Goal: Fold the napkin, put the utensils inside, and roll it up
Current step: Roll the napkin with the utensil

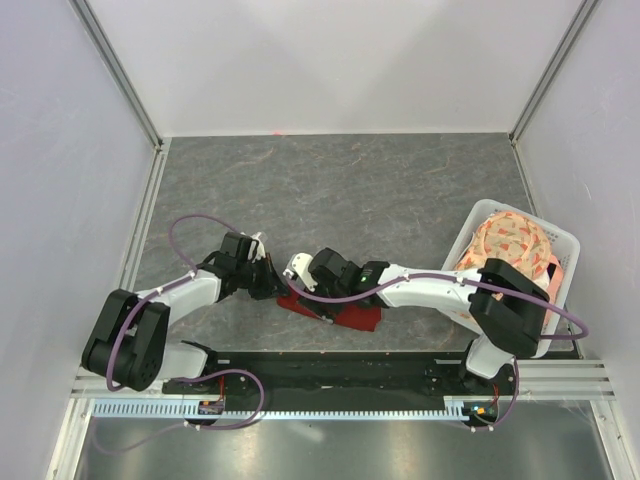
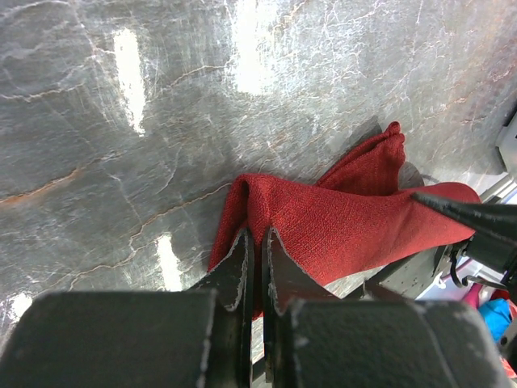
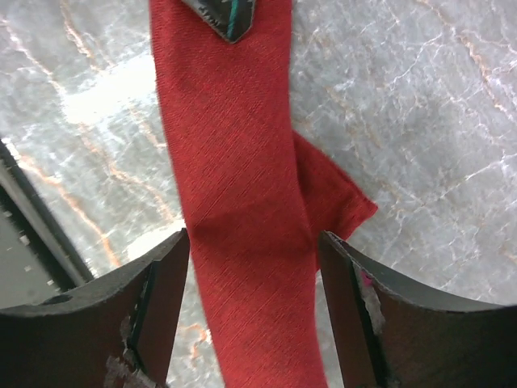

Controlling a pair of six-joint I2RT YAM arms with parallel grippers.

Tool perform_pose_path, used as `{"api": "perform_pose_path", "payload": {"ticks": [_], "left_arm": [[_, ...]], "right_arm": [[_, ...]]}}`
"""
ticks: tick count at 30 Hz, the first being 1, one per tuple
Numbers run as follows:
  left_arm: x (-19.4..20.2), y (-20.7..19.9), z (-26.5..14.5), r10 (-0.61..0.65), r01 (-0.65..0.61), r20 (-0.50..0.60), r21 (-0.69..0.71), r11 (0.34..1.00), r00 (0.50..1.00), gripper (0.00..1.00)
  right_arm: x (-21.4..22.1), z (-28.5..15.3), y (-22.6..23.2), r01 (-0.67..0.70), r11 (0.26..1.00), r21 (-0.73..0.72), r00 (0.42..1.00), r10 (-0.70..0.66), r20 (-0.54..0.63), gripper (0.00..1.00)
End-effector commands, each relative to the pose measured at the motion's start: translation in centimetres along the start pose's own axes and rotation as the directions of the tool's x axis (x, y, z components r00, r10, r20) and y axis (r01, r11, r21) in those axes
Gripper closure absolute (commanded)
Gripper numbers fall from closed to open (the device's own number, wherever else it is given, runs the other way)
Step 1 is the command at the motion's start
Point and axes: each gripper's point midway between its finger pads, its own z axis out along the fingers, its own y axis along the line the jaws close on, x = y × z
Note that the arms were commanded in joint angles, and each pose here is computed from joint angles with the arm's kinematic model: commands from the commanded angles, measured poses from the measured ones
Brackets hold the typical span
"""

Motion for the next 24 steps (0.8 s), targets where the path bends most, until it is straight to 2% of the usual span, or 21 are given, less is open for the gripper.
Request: {"api": "perform_pose_path", "payload": {"ticks": [1, 12, 13, 14, 17, 18, 19, 21, 22, 24], "left_arm": [[-0.4, 0.2, 0.0, 0.014, -0.014, -0.001, -0.025, 1.000, 1.000, 0.98], [-0.6, 0.2, 0.1, 0.019, -0.019, -0.009, -0.030, 0.999, 1.000, 0.98], [-0.8, 0.1, 0.1, 0.018, -0.019, -0.007, -0.030, 0.999, 1.000, 0.98], [-0.7, 0.1, 0.1, 0.019, -0.019, -0.011, -0.030, 0.999, 1.000, 0.98], [-1.1, -0.3, 0.0, 0.035, -0.035, -0.003, -0.018, 0.999, 0.999, 0.96], [-1.5, -0.4, -0.1, 0.040, -0.040, 0.011, -0.022, 0.999, 0.999, 0.93], [-1.9, -0.6, -0.4, 0.048, -0.047, 0.031, -0.022, 0.999, 0.998, 0.82], [-2.5, -0.5, -0.8, 0.055, -0.052, 0.067, -0.048, 0.998, 0.996, 0.65], [-2.8, -0.6, -1.2, 0.061, -0.056, 0.090, -0.052, 0.997, 0.994, 0.52], [-3.1, 0.0, -1.6, 0.059, -0.049, 0.119, -0.086, 0.995, 0.991, 0.43]], "right_arm": [[0.1, 1.2, -0.6, 0.032, 0.999, 0.036, 0.999, -0.032, 0.006, 0.28], [1.8, 2.2, 0.3, 0.050, 0.999, 0.006, 0.998, -0.050, -0.026, 0.34], [2.3, 2.5, 0.3, 0.047, 0.999, 0.007, 0.998, -0.047, -0.043, 0.36], [2.5, 2.6, 0.6, 0.046, 0.999, -0.004, 0.998, -0.047, -0.051, 0.45], [3.2, 3.1, 1.2, 0.025, 0.999, -0.041, 0.995, -0.029, -0.092, 0.58], [3.3, 3.1, 1.9, 0.009, 0.997, -0.076, 0.995, -0.017, -0.102, 0.60], [3.7, 3.4, 2.2, 0.001, 0.996, -0.094, 0.993, -0.013, -0.119, 0.61], [4.3, 3.5, 3.0, -0.025, 0.988, -0.152, 0.988, 0.001, -0.154, 0.64], [4.5, 3.5, 3.2, -0.040, 0.985, -0.171, 0.986, 0.011, -0.166, 0.64], [4.9, 3.4, 4.0, -0.091, 0.963, -0.254, 0.981, 0.042, -0.192, 0.65]]}}
